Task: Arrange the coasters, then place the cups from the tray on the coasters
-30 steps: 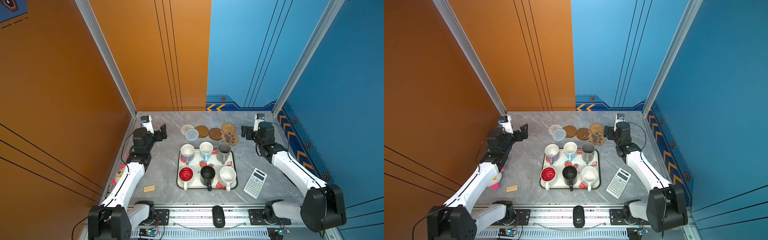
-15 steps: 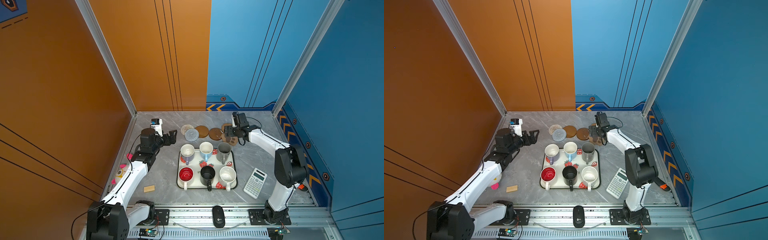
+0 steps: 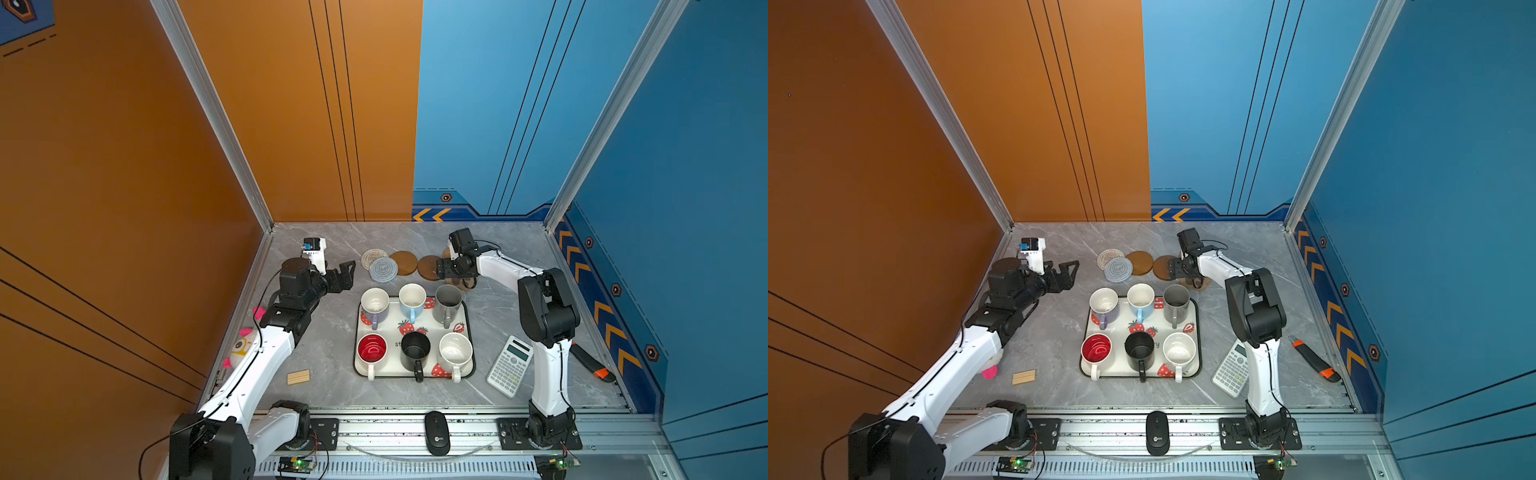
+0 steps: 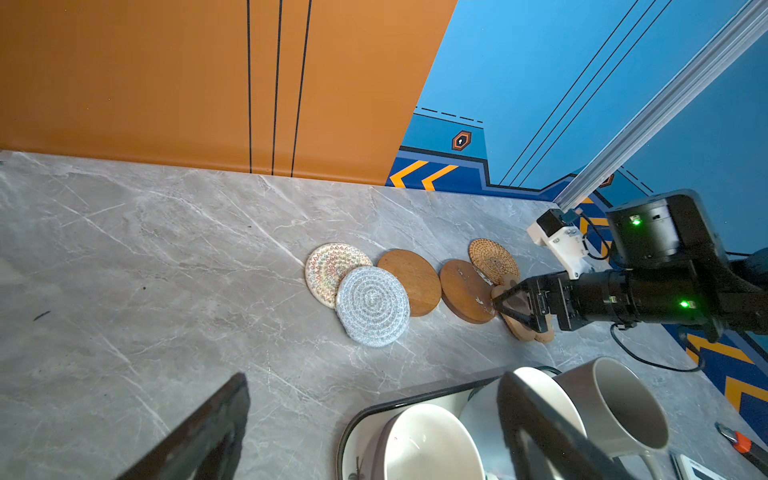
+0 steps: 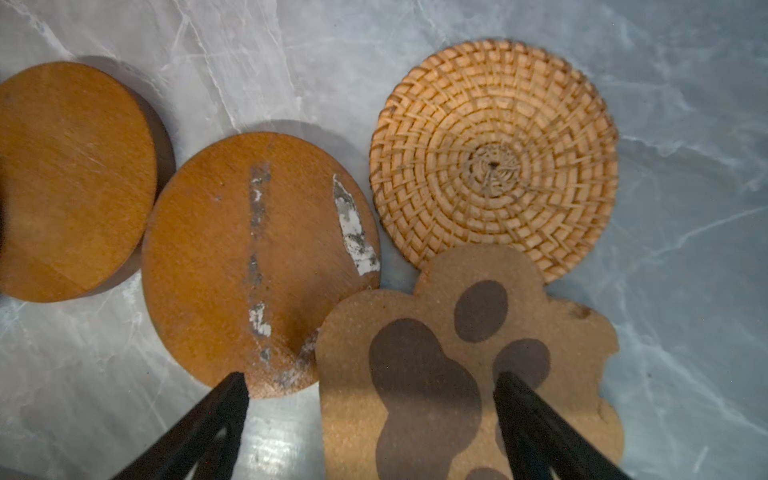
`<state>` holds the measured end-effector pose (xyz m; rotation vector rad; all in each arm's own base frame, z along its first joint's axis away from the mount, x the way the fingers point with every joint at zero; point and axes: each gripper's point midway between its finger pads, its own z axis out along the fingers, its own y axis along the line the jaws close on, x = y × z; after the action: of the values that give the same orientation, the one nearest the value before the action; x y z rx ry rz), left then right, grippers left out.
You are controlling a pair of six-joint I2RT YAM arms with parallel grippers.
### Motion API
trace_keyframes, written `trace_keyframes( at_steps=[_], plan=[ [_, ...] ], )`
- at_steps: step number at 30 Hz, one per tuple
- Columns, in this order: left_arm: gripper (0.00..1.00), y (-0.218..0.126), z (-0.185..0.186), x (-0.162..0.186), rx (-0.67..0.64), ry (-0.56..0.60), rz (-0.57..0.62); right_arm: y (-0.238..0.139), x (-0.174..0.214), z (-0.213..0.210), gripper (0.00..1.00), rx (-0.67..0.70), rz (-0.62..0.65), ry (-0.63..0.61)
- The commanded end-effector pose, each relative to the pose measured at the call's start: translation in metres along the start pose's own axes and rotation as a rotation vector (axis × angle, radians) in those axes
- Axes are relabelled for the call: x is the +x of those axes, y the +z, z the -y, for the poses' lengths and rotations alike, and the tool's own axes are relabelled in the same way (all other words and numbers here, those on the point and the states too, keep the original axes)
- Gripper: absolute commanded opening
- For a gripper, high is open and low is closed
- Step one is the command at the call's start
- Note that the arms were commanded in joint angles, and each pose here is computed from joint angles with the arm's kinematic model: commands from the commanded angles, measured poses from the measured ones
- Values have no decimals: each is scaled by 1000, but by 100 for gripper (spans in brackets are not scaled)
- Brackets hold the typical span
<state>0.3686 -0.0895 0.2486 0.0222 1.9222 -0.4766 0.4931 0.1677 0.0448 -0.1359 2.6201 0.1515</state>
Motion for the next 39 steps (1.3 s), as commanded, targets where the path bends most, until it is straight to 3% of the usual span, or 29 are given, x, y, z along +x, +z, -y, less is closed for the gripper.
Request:
trace_keyframes(
  at_steps=[1, 12, 39],
  plan=[
    [94, -4, 4, -1, 2, 24, 2, 11, 9, 0, 95, 3, -45, 22],
    [94, -9, 7, -3, 5, 51, 17, 15, 21, 20, 93, 69, -85, 31],
    [94, -14, 19, -8, 22, 74, 40, -30, 18, 98, 87, 139, -35, 156]
  ],
)
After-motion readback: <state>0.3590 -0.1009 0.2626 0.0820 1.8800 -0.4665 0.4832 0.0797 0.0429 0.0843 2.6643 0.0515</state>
